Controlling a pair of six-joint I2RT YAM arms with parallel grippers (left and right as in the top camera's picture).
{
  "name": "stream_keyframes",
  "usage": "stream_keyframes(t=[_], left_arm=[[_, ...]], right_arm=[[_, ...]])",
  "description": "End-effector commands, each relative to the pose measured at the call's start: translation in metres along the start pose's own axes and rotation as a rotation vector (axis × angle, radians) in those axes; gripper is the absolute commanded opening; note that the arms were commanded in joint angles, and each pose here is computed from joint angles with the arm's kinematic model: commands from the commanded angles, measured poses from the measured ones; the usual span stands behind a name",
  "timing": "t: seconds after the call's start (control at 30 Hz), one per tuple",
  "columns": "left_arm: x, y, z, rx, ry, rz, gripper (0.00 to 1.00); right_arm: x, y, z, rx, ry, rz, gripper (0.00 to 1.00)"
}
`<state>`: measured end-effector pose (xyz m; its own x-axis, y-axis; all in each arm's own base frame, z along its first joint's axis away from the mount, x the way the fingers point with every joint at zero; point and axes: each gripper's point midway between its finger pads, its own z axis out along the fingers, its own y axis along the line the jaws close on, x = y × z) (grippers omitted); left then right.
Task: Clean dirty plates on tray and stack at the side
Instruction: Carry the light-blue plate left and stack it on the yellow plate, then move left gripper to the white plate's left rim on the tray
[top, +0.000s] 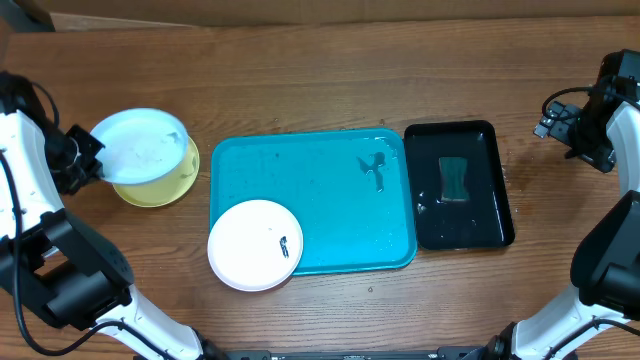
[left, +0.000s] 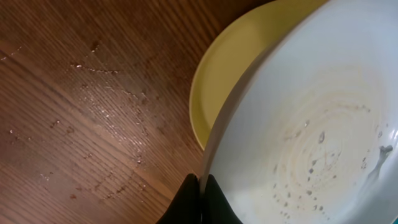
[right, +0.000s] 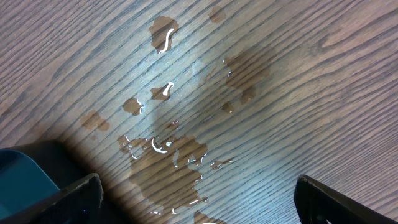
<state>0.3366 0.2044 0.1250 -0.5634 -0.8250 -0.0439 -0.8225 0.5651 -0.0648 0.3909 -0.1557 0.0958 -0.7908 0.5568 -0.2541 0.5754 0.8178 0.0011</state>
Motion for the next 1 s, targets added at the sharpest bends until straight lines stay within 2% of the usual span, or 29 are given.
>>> stream_keyframes(t=[0.0,0.3,0.37,0.4,0.43,0.5,0.53,0.57,0.7,0.8,0.83,0.93,0.97], left_arm=[[0.002,0.011,0.011,-0.076,-0.013,-0.018,0.04],[0.003,-0.004,0.048,-0.033,-0.038,0.002,0.04],[0.002,-0.008,0.051,-0.028,-0.049,0.023,0.08],[0.001,-0.01,0.052,-0.023,-0.056,0.033,0.13],[0.0,-0.011,0.052,-0.021,-0.059,0.034,0.22],[0.0,-0.014,0.053,-0.013,-0.063,0.037,0.62],[0.002,-0.016,0.053,0.003,-0.054,0.039,0.7],[0.006,-0.022,0.053,0.036,-0.03,0.045,0.73],[0.035,-0.044,0.049,0.188,0.106,0.109,0.74],[0.066,-0.042,0.044,0.198,0.231,0.138,0.68],[0.087,-0.039,0.037,0.18,0.3,0.178,0.68],[0.106,-0.043,0.022,0.165,0.317,0.264,0.58],[0.11,-0.047,0.016,0.17,0.303,0.284,0.58]], right_arm=[[-0.005,0.001,-0.009,-0.007,-0.028,0.006,1.0],[-0.005,0.001,-0.009,-0.007,-0.028,0.006,1.0],[-0.005,0.001,-0.009,-0.007,-0.027,0.006,1.0],[-0.005,0.001,-0.009,-0.007,-0.028,0.006,1.0],[-0.005,0.001,-0.009,-0.007,-0.027,0.006,1.0],[-0.005,0.001,-0.009,-0.007,-0.028,0.006,1.0],[-0.005,0.001,-0.009,-0.007,-0.028,0.006,1.0],[-0.005,0.001,-0.009,-0.007,-0.028,0.006,1.0],[-0.005,0.001,-0.009,-0.007,-0.028,0.006,1.0],[-0.005,0.001,-0.009,-0.007,-0.028,0.006,1.0],[-0.005,0.001,-0.009,-0.007,-0.028,0.006,1.0],[-0.005,0.001,-0.009,-0.007,-0.027,0.006,1.0],[-0.005,0.001,-0.009,-0.007,-0.027,0.006,1.0]])
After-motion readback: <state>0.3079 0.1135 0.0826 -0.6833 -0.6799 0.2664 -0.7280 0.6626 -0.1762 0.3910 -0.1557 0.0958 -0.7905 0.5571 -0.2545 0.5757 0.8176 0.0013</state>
